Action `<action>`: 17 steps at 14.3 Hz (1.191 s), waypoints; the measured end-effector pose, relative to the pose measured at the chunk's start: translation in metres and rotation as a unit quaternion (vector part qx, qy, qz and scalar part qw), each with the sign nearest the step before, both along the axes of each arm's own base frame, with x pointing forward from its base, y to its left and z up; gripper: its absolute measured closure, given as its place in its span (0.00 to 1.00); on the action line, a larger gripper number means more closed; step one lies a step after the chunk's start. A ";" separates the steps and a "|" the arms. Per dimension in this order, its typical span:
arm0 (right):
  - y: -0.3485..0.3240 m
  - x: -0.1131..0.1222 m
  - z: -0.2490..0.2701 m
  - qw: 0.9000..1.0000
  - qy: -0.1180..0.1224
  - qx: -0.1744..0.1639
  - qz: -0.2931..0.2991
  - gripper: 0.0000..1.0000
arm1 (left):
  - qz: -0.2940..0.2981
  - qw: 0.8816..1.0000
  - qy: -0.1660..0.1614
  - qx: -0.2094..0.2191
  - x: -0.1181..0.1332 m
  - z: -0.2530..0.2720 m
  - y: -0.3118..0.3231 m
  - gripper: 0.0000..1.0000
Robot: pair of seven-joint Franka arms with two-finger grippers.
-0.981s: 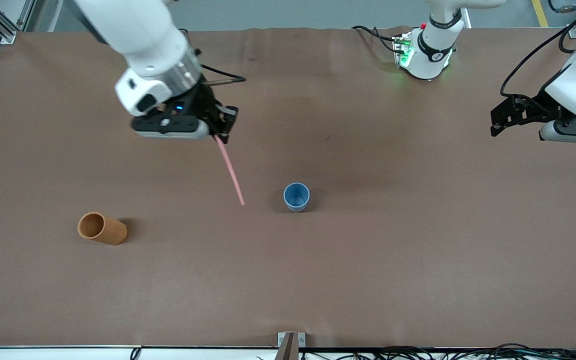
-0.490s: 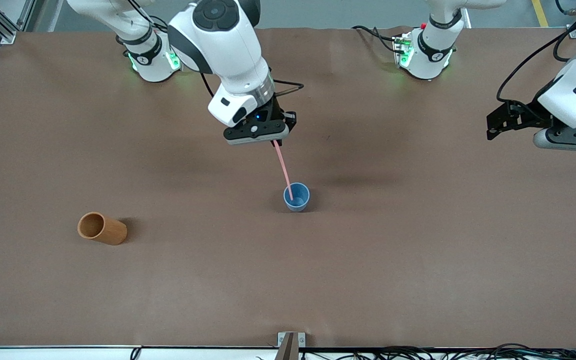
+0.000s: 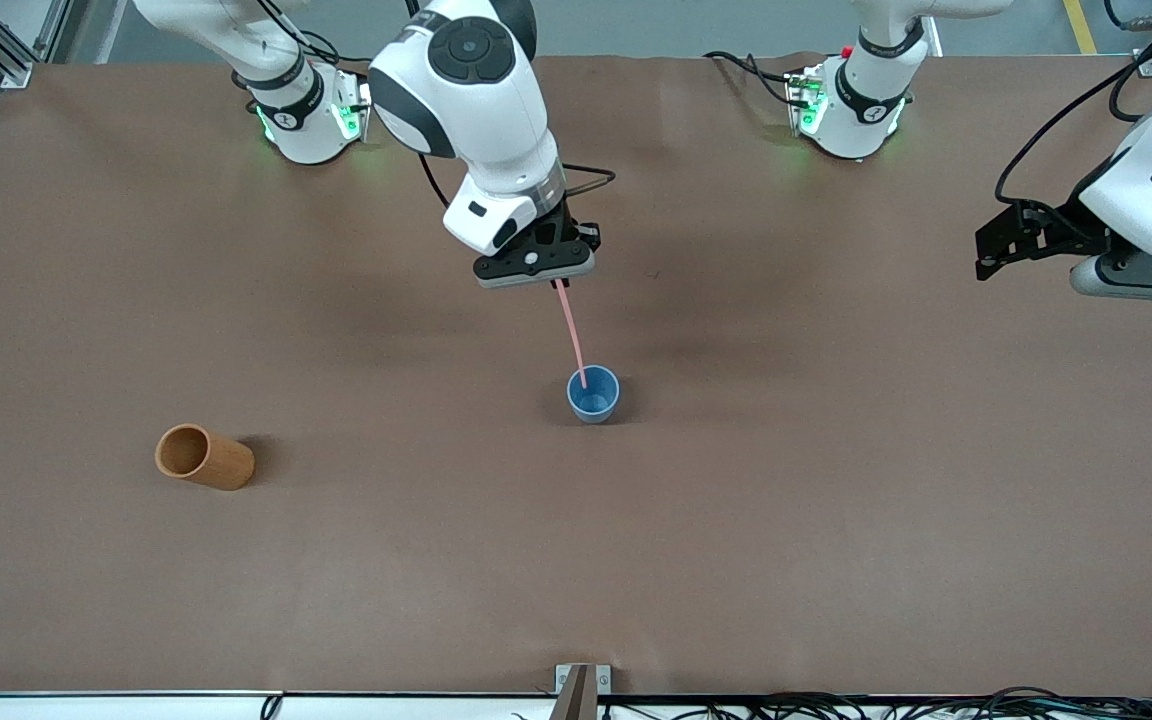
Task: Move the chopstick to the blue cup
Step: 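Move the pink chopstick over the blue cup with the right gripper, then lower the chopstick into the blue cup and open the right gripper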
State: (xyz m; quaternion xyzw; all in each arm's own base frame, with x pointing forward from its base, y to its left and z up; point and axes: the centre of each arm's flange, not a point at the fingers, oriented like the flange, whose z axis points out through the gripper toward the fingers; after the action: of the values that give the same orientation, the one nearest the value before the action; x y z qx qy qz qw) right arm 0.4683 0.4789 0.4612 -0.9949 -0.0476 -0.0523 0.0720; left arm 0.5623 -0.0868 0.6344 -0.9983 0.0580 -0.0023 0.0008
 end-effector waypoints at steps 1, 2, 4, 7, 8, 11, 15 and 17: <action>0.001 -0.003 -0.010 1.000 -0.006 -0.004 0.006 0.91 | 0.000 1.000 0.000 0.000 0.000 0.000 0.000 0.00; 0.002 -0.005 -0.019 1.000 -0.009 -0.008 0.012 0.90 | 0.000 1.000 0.000 0.000 0.000 0.000 0.000 0.00; 0.003 -0.006 -0.034 1.000 -0.015 -0.010 0.020 0.89 | 0.000 1.000 0.000 0.000 0.000 0.000 0.000 0.00; 0.009 0.001 -0.058 0.999 -0.018 0.003 0.028 0.88 | 0.000 1.000 0.000 0.000 0.000 0.000 0.000 0.00; 0.011 0.002 -0.065 0.999 -0.016 0.007 0.029 0.88 | 0.001 1.000 0.000 0.000 0.000 0.000 0.000 0.00; 0.012 0.005 -0.066 0.999 -0.018 0.015 0.028 0.79 | 0.002 1.000 0.000 0.000 0.001 -0.001 0.001 0.00; 0.005 0.024 -0.029 0.998 -0.047 0.033 0.012 0.52 | 0.002 1.000 0.001 0.000 0.001 -0.001 0.002 0.00; -0.017 0.038 0.000 0.998 -0.063 0.026 -0.007 0.32 | 0.002 1.000 0.001 0.000 0.001 -0.001 0.003 0.00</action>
State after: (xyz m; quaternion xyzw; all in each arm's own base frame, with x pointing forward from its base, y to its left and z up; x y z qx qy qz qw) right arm 0.5059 0.4623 0.4612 -0.9877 -0.0437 -0.1170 0.0940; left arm 0.5632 -0.0843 0.6334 -0.9984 0.0559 -0.0017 0.0009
